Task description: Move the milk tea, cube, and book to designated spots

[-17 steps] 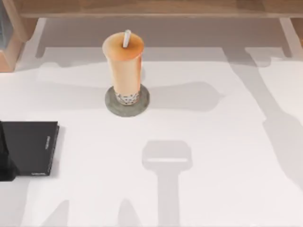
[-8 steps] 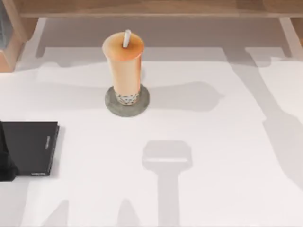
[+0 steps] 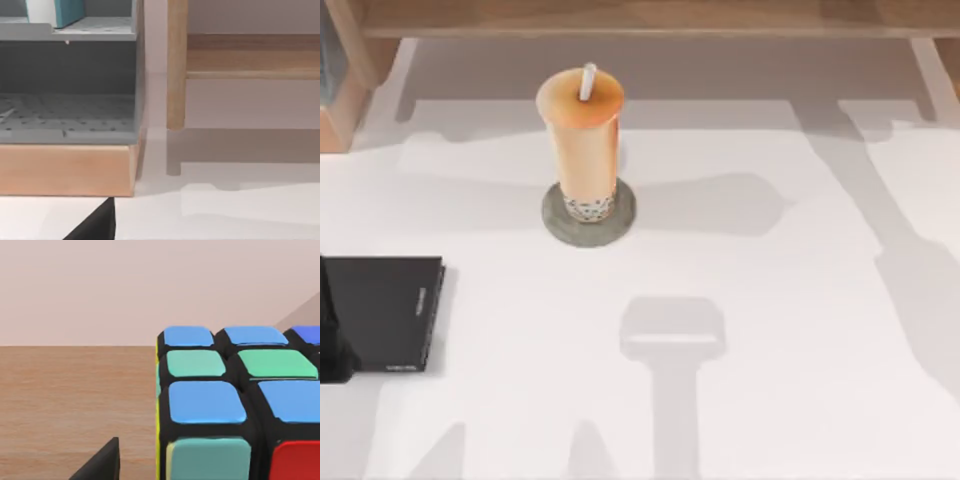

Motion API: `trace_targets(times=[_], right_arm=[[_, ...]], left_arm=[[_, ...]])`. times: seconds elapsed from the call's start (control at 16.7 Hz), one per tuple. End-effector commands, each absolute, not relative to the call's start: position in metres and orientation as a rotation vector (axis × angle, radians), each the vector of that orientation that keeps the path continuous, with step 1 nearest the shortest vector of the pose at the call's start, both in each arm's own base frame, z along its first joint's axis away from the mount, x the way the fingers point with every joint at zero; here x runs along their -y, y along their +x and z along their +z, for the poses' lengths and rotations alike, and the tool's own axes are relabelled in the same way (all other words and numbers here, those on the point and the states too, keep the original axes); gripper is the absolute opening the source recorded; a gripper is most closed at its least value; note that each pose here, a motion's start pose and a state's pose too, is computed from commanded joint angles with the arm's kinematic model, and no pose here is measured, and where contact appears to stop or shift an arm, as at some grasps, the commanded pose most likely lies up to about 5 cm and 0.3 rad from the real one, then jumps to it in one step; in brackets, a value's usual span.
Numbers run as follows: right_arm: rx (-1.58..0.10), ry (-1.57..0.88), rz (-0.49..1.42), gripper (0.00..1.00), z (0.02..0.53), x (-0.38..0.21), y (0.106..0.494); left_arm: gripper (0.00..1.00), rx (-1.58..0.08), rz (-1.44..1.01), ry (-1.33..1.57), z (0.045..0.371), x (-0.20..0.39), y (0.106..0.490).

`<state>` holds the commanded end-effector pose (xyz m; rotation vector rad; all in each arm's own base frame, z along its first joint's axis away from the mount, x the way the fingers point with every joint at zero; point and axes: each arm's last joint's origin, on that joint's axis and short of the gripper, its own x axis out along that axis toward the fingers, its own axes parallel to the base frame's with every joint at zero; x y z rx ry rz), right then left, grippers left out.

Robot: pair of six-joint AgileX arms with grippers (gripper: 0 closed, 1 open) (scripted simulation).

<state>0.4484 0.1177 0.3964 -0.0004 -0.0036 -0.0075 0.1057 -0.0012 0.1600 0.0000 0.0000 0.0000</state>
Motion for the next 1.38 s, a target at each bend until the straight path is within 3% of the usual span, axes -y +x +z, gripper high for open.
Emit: trace_targets(times=[0.9,1.14,1.38], right_arm=[[0.008,0.003,-0.011,1.00,0.403,-0.103,0.400],[0.005,0.002,-0.005,1.00,0.406,-0.074,0.341],[-0.013,-0.006,-0.002,1.00,0.378,-0.039,0.246]], left_arm=[[1.00,0.000,0.000,0.000,0.160,0.001,0.106],[1.00,0.000,0.000,0.000,0.160,0.001,0.106],[1.00,0.000,0.000,0.000,0.160,0.001,0.106]])
